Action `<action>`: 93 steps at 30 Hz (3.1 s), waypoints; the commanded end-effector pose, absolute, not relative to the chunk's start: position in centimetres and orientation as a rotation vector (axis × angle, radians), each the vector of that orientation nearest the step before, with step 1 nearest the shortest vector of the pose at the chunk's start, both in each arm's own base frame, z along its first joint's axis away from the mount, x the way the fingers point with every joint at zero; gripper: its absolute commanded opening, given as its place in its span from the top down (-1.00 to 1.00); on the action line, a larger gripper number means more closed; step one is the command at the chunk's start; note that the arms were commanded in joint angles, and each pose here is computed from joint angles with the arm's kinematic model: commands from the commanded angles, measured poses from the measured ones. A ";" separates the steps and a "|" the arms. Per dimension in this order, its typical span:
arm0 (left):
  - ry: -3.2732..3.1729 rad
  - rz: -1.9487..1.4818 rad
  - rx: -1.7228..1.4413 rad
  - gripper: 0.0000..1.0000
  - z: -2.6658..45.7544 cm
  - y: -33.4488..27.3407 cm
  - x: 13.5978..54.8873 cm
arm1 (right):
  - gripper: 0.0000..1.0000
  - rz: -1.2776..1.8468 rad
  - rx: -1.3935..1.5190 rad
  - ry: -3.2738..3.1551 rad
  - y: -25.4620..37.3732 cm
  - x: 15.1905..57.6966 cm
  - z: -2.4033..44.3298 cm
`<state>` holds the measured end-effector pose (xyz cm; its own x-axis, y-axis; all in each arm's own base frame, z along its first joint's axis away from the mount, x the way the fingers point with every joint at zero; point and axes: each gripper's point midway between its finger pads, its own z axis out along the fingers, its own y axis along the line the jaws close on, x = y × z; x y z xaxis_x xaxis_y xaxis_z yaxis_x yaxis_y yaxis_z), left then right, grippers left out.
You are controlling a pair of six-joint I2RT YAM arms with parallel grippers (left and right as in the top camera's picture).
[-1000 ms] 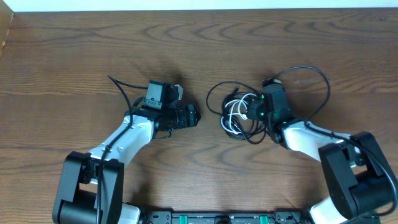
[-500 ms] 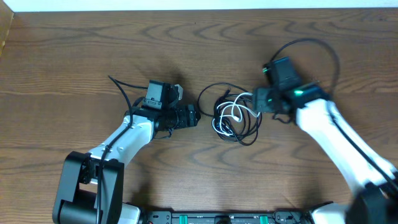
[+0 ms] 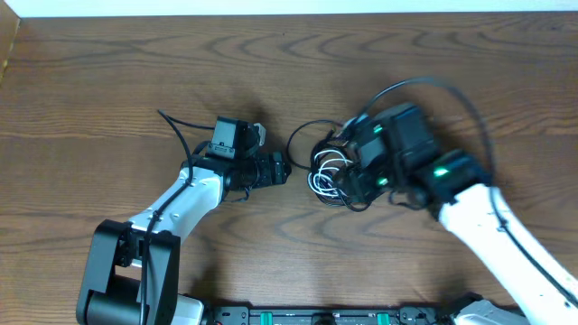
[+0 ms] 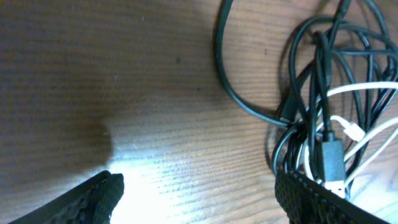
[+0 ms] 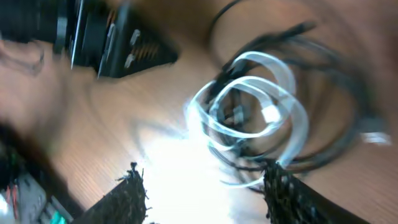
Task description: Untangle cables
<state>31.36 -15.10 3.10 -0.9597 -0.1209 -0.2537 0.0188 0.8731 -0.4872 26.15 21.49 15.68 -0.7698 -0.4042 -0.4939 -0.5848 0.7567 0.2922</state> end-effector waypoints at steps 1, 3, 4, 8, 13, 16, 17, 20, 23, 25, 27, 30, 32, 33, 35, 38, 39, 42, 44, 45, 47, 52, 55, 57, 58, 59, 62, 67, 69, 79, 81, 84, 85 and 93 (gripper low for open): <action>2.775 -0.727 -0.063 -0.69 3.4 -14.9 31.1 | -0.15 0.660 -0.909 2.592 23.2 23.8 12.0; 2.790 -0.719 -0.089 -0.69 3.2 -14.4 30.9 | -0.14 0.687 -0.918 2.609 23.8 23.2 11.7; 2.798 -0.711 -0.105 -0.69 3.1 -14.0 30.8 | -0.13 0.720 -0.937 2.598 24.4 22.8 11.9; 2.827 -0.654 -0.206 -0.69 2.6 -11.7 30.8 | -0.08 0.808 -0.991 2.535 26.1 22.2 12.7; 2.848 -0.622 -0.372 -0.69 2.1 -8.4 30.6 | -0.08 0.928 -1.080 2.452 28.5 20.8 13.7; 2.851 -0.614 -0.436 -0.69 2.0 -7.1 30.5 | -0.07 0.842 -1.121 2.455 29.0 20.6 12.7; 2.852 -0.613 -0.450 -0.69 2.0 -6.9 30.4 | -0.07 0.803 -1.131 2.457 29.0 20.6 12.3; 2.859 -0.614 -0.464 -0.69 1.9 -6.7 30.2 | -0.07 0.611 -1.143 2.473 28.9 21.6 10.3; 2.863 -0.615 -0.465 -0.69 1.9 -6.7 30.1 | -0.01 0.477 -1.114 2.501 28.7 23.3 7.9; 2.868 -0.614 -0.468 -0.69 1.9 -6.7 30.0 | 0.01 0.419 -1.091 2.516 28.4 24.3 6.7; 2.874 -0.613 -0.470 -0.69 1.8 -6.7 29.9 | 0.03 0.343 -1.061 2.524 27.7 25.5 5.8; 2.877 -0.613 -0.471 -0.69 1.8 -6.7 29.8 | 0.05 0.259 -1.027 2.507 27.1 26.6 5.9; 2.876 -0.612 -0.471 -0.69 1.8 -6.7 29.8 | 0.04 0.218 -1.007 2.489 26.8 27.3 6.2; 2.876 -0.612 -0.471 -0.69 1.8 -6.7 29.8 | 0.04 0.207 -1.001 2.482 26.8 27.5 6.3; 2.876 -0.612 -0.471 -0.69 1.8 -6.7 29.8 | 0.03 0.200 -0.998 2.479 26.7 27.6 6.3; 2.876 -0.612 -0.471 -0.69 1.8 -6.7 29.8 | 0.09 0.201 -0.997 2.477 26.7 27.6 6.3; 2.876 -0.612 -0.471 -0.69 1.8 -6.7 29.8 | 0.13 0.203 -0.996 2.474 26.8 27.7 6.4; 2.876 -0.612 -0.471 -0.69 1.8 -6.7 29.8 | 0.14 0.213 -0.992 2.464 27.1 27.9 7.2; 2.876 -0.612 -0.471 -0.69 1.8 -6.7 29.8 | 0.15 0.231 -0.994 2.459 27.3 27.8 8.2; 2.875 -0.612 -0.471 -0.69 1.8 -6.7 29.8 | 0.14 0.241 -0.996 2.457 27.4 27.7 8.6; 2.876 -0.612 -0.471 -0.69 1.8 -6.7 29.8 | 0.15 0.262 -0.996 2.447 27.6 27.6 9.5; 2.875 -0.612 -0.470 -0.69 1.8 -6.7 29.8 | 0.11 0.306 -0.995 2.418 27.9 27.3 10.9; 2.872 -0.612 -0.469 -0.69 1.9 -6.7 29.9 | 0.10 0.299 -1.001 2.436 27.7 27.1 10.3; 2.873 -0.613 -0.469 -0.69 1.9 -6.7 29.9 | 0.11 0.327 -1.023 2.460 28.0 26.7 9.4; 2.873 -0.613 -0.469 -0.69 1.9 -6.7 29.9 | 0.11 0.335 -1.032 2.470 28.1 26.5 9.1; 2.872 -0.613 -0.470 -0.69 1.9 -6.7 29.9 | 0.12 0.333 -1.038 2.479 28.2 26.5 8.7; 2.873 -0.613 -0.469 -0.69 1.9 -6.7 29.9 | 0.15 0.316 -1.049 2.509 28.1 26.4 7.4; 2.872 -0.613 -0.470 -0.69 1.9 -6.7 29.9 | 0.18 0.262 -1.049 2.548 27.7 26.9 5.4; 2.872 -0.613 -0.470 -0.69 1.9 -6.7 29.9 | 0.24 0.230 -1.050 2.565 27.4 27.0 4.6; 2.873 -0.613 -0.470 -0.69 1.9 -6.7 29.9 | 0.66 0.428 -1.123 2.622 28.9 24.3 4.1; 2.873 -0.613 -0.470 -0.69 1.9 -6.7 29.9 | 0.64 0.451 -1.136 2.648 28.8 23.7 3.4; 2.873 -0.613 -0.470 -0.69 1.9 -6.7 29.9 | 0.64 0.442 -1.141 2.669 28.7 23.6 1.7; 2.873 -0.613 -0.470 -0.69 1.9 -6.7 29.9 | 0.63 0.437 -1.144 2.681 28.6 23.5 1.2; 2.885 -0.612 -0.476 -0.69 1.8 -6.7 29.6 | 0.73 0.423 -1.046 2.780 27.8 24.1 -1.4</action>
